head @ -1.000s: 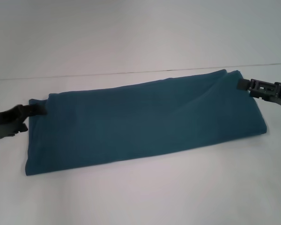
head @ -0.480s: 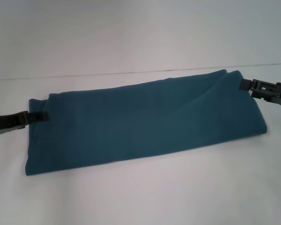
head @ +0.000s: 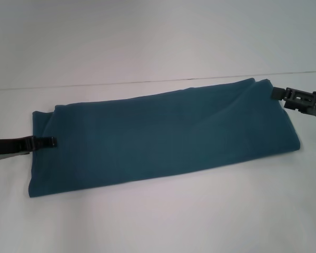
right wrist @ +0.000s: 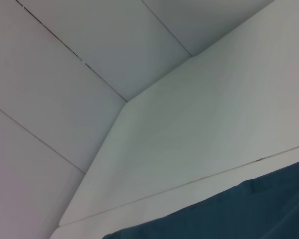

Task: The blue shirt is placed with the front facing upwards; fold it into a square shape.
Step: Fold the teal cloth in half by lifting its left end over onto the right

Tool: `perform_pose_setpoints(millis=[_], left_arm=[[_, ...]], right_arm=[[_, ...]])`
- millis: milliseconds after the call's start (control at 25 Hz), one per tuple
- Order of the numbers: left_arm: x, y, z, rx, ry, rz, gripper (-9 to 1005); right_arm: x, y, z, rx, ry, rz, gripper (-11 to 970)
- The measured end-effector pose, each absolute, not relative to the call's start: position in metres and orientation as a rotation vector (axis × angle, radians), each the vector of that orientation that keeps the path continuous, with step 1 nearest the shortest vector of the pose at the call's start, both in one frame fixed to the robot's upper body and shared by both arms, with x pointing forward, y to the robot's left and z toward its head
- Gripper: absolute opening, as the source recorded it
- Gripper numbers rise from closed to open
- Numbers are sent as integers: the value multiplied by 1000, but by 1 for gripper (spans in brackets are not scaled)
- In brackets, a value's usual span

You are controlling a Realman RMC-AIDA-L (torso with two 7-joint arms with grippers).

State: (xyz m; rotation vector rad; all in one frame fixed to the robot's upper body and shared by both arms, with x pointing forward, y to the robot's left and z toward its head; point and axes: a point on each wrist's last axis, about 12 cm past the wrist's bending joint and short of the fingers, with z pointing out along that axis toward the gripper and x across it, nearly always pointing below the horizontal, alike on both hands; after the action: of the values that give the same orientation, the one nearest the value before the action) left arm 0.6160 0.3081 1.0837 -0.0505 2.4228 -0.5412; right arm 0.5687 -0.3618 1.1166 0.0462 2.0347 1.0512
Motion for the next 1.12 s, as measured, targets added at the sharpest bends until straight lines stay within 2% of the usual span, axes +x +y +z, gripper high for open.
perform_pose_setpoints(millis=[1120], left_arm=[[617, 302, 1077, 4, 2487, -489, 888]], right_arm=[[562, -369, 1113, 81, 2035, 1042, 928]])
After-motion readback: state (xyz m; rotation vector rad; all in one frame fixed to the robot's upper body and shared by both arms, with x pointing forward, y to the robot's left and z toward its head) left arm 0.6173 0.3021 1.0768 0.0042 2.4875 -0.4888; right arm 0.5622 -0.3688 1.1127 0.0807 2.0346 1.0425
